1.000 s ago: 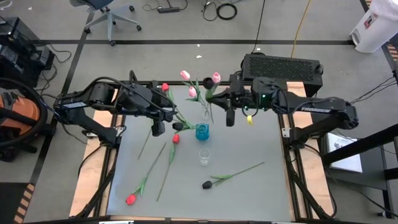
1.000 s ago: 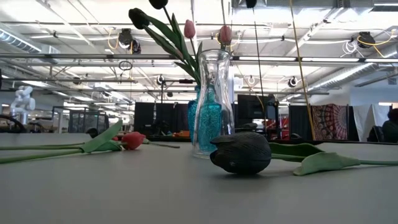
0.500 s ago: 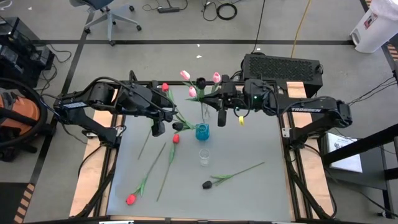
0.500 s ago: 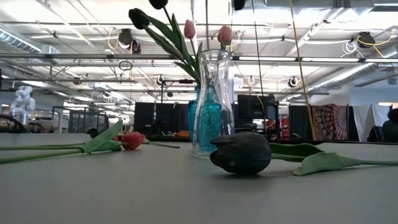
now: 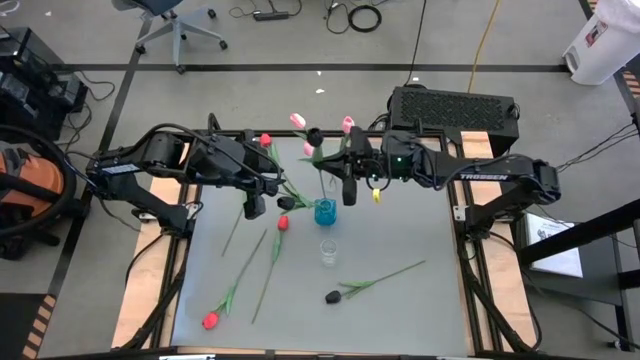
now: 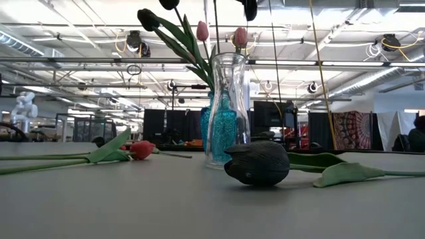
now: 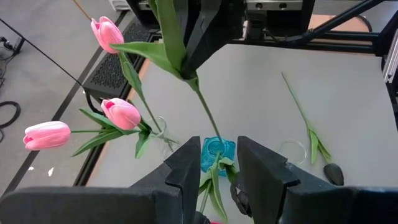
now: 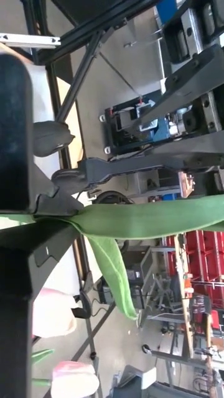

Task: Sort flowers into vase by color
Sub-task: Put the top black tulip into the blue vase

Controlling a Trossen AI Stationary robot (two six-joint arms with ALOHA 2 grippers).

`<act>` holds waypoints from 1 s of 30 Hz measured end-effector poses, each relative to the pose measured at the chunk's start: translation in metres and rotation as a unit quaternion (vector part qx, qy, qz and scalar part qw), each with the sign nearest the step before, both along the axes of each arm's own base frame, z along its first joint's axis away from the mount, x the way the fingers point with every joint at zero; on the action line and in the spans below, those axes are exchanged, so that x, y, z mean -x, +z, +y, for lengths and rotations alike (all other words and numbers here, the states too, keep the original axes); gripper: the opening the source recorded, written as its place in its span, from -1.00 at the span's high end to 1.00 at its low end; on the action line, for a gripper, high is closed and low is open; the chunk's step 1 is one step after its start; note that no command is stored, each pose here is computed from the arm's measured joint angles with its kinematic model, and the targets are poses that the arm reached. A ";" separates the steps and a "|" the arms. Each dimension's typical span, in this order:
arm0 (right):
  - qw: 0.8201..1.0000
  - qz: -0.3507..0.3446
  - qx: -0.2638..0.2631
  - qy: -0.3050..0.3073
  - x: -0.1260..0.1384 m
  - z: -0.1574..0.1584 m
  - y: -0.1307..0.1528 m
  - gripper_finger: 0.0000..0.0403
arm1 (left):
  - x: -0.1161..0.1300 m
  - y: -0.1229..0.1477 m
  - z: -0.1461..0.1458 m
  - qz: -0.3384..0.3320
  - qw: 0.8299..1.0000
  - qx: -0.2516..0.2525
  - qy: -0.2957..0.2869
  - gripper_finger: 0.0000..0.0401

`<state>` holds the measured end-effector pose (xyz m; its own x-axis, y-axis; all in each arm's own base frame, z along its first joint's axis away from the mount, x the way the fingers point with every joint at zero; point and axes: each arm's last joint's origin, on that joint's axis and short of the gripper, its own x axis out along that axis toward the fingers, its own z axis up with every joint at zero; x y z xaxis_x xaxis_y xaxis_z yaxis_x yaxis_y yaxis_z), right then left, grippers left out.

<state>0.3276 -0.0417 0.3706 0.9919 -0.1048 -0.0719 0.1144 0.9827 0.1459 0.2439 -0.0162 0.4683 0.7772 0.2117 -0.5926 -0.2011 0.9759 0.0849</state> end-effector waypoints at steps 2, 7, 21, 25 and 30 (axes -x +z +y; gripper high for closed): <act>1.000 0.004 -0.001 0.000 -0.001 0.000 -0.001 0.98 | 0.000 0.000 0.000 0.000 1.000 0.000 0.000 0.43; 1.000 0.009 0.000 0.000 0.000 0.000 -0.002 0.98 | 0.000 0.000 0.000 0.000 1.000 0.001 0.001 0.43; 1.000 0.016 0.013 -0.018 0.000 -0.001 -0.003 0.98 | 0.000 0.000 0.000 0.000 1.000 0.001 0.001 0.43; 0.999 0.017 0.018 -0.033 0.000 -0.002 -0.003 0.98 | 0.000 0.000 0.000 0.000 1.000 0.002 0.001 0.43; 0.999 0.016 -0.003 -0.052 0.000 -0.003 -0.004 0.98 | 0.000 0.000 0.000 -0.001 1.000 0.002 0.001 0.43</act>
